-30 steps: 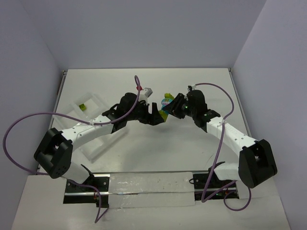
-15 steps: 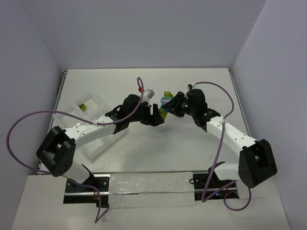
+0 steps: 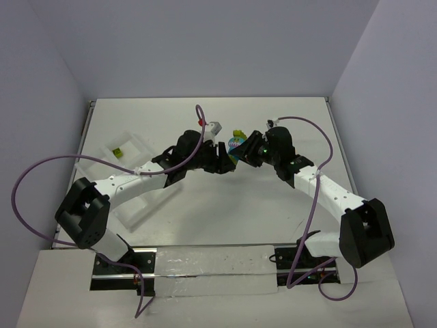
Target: Sort the legos into containers by color
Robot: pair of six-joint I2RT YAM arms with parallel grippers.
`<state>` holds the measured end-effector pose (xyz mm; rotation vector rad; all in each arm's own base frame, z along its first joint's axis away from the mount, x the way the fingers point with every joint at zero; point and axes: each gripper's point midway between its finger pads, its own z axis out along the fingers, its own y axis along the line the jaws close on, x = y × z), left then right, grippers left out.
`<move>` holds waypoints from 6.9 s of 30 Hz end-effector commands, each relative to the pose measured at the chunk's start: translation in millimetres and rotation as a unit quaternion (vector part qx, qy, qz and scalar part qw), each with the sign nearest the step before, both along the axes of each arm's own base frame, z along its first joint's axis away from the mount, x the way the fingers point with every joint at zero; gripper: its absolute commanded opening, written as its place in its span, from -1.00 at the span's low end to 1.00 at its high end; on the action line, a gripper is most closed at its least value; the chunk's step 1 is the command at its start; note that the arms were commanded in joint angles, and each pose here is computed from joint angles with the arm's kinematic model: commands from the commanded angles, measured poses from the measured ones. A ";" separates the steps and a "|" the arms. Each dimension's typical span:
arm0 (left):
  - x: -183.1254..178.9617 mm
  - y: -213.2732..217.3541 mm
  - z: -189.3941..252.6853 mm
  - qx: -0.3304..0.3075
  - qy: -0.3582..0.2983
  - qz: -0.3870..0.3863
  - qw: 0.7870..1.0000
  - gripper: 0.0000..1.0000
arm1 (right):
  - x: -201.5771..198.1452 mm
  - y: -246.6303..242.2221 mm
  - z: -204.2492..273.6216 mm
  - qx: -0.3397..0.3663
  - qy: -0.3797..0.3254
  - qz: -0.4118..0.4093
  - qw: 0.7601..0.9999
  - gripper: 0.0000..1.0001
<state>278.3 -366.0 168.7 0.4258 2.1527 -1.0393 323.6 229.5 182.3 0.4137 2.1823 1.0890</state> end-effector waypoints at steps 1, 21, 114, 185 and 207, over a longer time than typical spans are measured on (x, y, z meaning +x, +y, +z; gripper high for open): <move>7.0 -14.9 24.5 -0.033 -0.023 -0.007 0.999 -0.21 | 11.7 7.4 32.5 0.019 -0.047 0.005 0.999 -0.91; -21.2 15.9 6.1 -0.003 -0.010 -0.012 1.000 -1.00 | 41.3 -14.6 25.3 0.018 -0.034 -0.038 0.999 -0.92; -79.2 83.8 115.8 -0.159 -0.033 -0.268 0.950 -1.00 | -121.2 96.8 128.2 0.177 -0.283 0.465 0.820 -0.55; 66.8 314.7 65.9 0.165 0.041 0.509 0.843 -1.00 | -43.2 -37.7 0.5 -0.158 -0.064 0.045 0.984 -1.00; 172.0 410.1 -35.6 0.228 0.119 0.570 0.780 -0.43 | -14.5 -22.8 4.3 -0.210 -0.031 0.096 0.973 -1.00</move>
